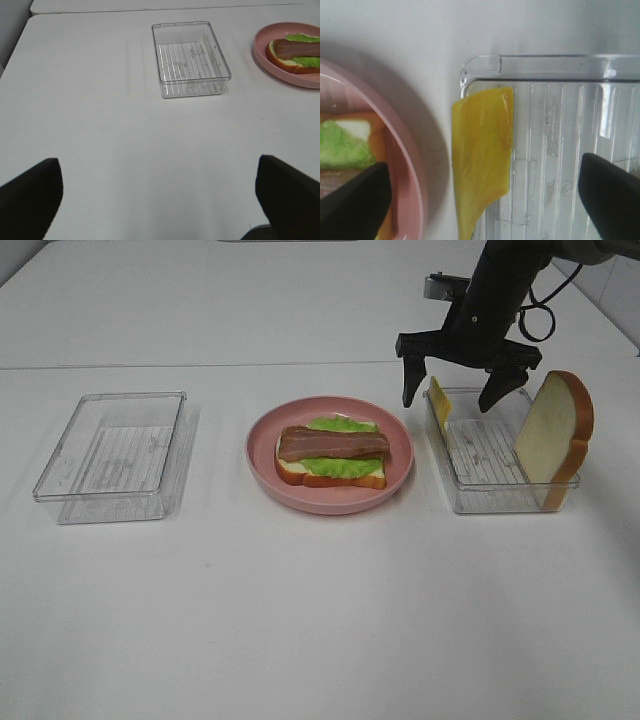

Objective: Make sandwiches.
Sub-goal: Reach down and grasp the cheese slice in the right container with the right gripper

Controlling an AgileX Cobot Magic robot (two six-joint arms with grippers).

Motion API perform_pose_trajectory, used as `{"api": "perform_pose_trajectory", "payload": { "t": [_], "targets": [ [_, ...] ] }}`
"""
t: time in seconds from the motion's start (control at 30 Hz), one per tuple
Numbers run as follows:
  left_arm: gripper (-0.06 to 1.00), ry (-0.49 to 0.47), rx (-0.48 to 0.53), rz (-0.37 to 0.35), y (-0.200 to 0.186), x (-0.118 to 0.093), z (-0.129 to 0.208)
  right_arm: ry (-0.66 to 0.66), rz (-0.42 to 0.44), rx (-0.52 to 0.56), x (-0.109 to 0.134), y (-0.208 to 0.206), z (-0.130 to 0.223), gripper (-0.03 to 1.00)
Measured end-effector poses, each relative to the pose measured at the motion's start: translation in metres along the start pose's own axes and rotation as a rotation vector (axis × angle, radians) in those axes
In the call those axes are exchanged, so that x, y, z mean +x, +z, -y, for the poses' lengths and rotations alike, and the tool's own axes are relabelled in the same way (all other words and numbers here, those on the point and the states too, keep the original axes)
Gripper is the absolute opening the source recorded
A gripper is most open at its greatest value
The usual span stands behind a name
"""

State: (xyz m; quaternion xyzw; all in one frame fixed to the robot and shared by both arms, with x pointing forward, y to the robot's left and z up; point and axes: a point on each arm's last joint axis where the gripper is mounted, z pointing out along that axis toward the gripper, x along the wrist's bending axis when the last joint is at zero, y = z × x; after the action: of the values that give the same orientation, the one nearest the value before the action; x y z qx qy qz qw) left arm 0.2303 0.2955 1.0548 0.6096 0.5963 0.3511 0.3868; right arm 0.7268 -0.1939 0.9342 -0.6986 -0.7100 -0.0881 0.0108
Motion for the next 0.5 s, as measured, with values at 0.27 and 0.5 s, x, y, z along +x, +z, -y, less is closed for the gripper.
{"api": "perform_pose_trajectory", "payload": {
  "t": [0.27, 0.5],
  "targets": [
    [0.99, 0.000, 0.000, 0.000, 0.0000, 0.0000, 0.0000, 0.002, 0.000, 0.002, -0.0001, 0.0010, 0.0000, 0.92],
    [0.99, 0.000, 0.000, 0.000, 0.0000, 0.0000, 0.0000, 0.002, 0.000, 0.002, -0.0001, 0.0010, 0.0000, 0.86]
  ]
}}
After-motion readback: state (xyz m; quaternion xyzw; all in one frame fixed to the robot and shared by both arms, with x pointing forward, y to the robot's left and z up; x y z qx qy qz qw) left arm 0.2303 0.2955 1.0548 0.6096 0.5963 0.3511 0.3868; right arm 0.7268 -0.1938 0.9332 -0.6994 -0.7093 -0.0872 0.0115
